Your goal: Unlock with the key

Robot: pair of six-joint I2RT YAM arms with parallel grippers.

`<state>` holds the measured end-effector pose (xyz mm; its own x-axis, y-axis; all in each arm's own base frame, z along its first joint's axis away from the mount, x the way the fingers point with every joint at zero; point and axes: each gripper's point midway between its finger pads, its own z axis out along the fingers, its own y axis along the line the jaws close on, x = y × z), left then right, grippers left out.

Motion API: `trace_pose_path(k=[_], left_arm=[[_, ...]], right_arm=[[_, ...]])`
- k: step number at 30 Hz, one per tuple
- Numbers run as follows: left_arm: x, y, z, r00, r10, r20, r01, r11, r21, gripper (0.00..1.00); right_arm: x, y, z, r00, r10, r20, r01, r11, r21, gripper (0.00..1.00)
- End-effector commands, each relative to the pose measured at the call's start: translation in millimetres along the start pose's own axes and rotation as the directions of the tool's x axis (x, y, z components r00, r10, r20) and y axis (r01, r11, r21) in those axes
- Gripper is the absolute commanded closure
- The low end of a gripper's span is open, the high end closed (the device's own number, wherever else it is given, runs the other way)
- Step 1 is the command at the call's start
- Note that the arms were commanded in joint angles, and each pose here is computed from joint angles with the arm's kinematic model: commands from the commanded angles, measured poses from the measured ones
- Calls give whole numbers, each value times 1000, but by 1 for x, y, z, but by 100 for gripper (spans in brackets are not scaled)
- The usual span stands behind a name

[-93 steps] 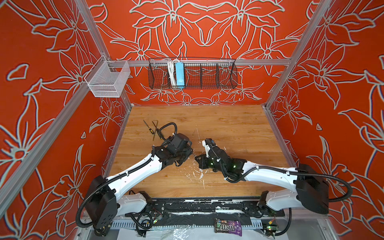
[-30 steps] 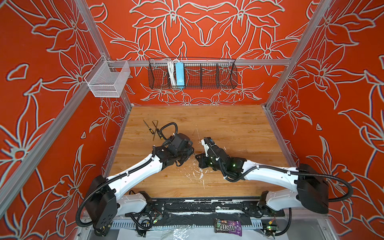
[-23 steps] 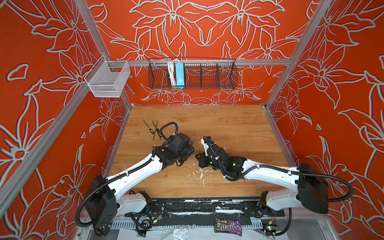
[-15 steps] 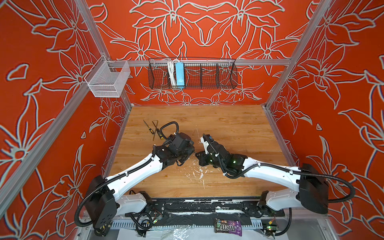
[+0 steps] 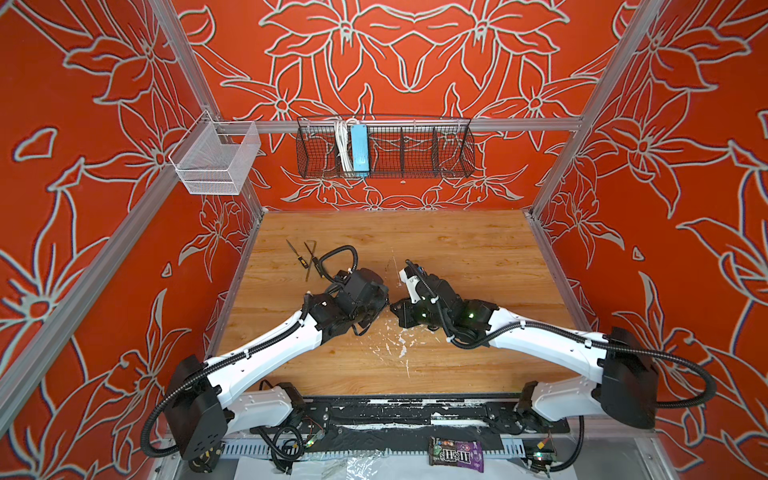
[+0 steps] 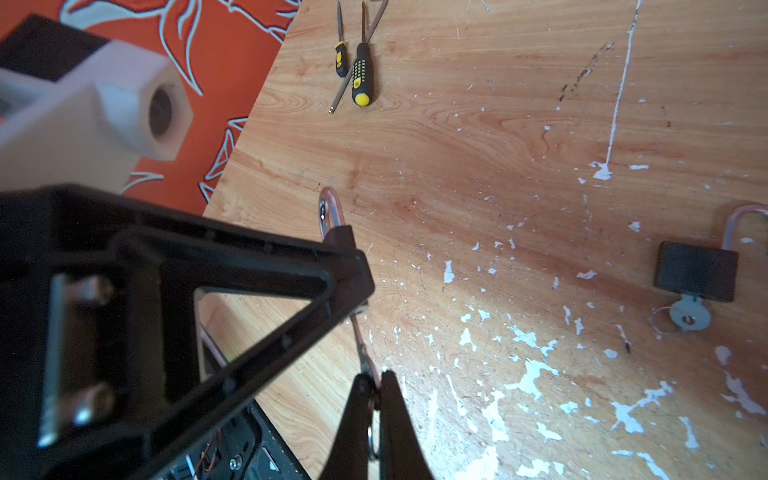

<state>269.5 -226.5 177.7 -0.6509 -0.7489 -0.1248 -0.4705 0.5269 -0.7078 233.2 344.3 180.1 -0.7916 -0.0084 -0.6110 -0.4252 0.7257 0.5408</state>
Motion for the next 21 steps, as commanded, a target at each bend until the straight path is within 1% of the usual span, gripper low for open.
trace_pose_path(k=[1, 3, 5, 6, 8, 10, 13, 16, 21], left_arm=[[43, -22, -8, 985, -1, -171, 18, 995, 98, 100], [49, -30, -9, 982, 4, -190, 22, 990, 136, 100], [53, -36, -11, 978, 19, -207, 11, 989, 144, 100], [54, -36, -12, 976, 22, -215, 7, 991, 137, 100], [60, -43, -16, 971, 37, -237, 4, 986, 169, 100], [61, -48, -21, 971, 46, -234, 0, 982, 191, 100], [55, -49, -26, 978, 49, -200, -10, 982, 189, 100], [51, -54, -29, 982, 45, -182, -4, 975, 224, 100], [48, -60, -29, 987, 40, -156, 4, 963, 269, 100]], right_arm=[[-38, 45, -7, 988, 24, 154, 4, 983, -183, 100], [-43, 56, -9, 985, 10, 170, 29, 974, -225, 100], [-47, 65, -11, 987, -18, 161, 57, 969, -241, 100], [-48, 65, -11, 987, -28, 156, 64, 971, -230, 100], [-51, 58, -12, 987, -44, 157, 72, 982, -174, 100], [-54, 54, -14, 984, -32, 175, 63, 983, -171, 100], [-53, 61, -15, 987, 14, 160, 23, 973, -228, 100], [-50, 72, -15, 990, 78, 119, -39, 953, -299, 100], [-54, 67, -18, 955, 267, 131, -207, 914, -349, 100]])
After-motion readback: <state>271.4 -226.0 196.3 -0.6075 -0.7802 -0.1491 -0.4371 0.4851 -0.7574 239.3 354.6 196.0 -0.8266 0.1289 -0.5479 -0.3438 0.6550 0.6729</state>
